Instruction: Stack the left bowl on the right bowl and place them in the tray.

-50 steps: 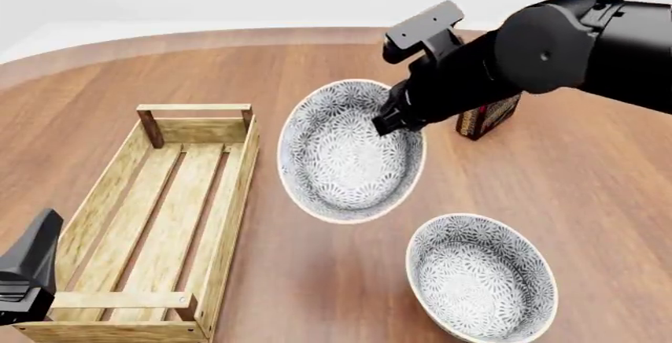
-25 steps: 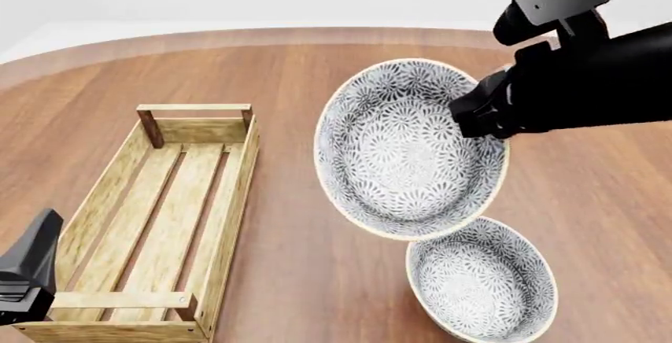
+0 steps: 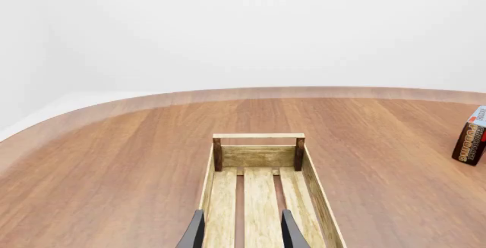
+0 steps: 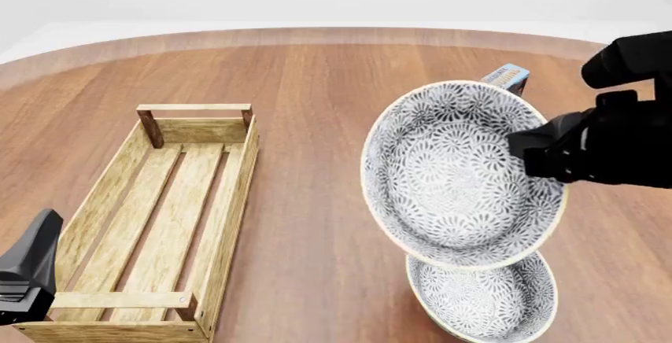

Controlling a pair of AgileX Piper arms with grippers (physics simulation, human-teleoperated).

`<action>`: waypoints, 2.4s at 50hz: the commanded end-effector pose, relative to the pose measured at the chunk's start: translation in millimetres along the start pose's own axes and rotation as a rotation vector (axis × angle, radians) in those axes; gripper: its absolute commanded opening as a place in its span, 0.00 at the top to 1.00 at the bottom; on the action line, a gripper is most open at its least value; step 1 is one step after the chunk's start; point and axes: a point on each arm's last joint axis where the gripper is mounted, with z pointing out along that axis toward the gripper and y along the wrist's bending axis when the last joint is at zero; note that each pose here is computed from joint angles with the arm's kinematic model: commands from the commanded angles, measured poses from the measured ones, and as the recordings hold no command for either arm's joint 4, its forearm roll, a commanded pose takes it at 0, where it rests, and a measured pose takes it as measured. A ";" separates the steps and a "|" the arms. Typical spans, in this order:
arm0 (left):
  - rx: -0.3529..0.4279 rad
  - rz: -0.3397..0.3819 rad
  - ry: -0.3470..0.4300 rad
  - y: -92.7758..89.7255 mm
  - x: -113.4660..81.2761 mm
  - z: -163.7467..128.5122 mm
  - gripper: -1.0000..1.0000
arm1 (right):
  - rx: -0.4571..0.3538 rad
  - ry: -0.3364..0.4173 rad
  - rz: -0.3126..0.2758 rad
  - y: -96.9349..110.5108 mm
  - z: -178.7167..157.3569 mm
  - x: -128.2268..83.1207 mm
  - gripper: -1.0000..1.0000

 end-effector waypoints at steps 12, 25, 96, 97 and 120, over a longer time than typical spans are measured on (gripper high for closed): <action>0.000 0.000 0.000 0.0 0.0 0.0 0.00 | 0.074 0.008 0.120 -17.1 -1.5 39.6 1.00; 0.000 0.000 0.000 0.0 0.0 0.0 0.00 | 0.095 0.023 0.153 -21.6 5.2 55.0 1.00; 0.000 0.000 0.000 0.0 0.0 0.0 0.00 | 0.163 0.077 0.245 -37.9 46.7 122.6 1.00; 0.000 0.000 0.000 0.0 0.0 0.0 0.00 | 0.165 0.080 0.243 -38.2 47.4 122.6 1.00; 0.000 0.000 0.000 0.0 0.0 0.0 0.00 | 0.168 0.073 0.223 -39.2 46.4 114.9 0.00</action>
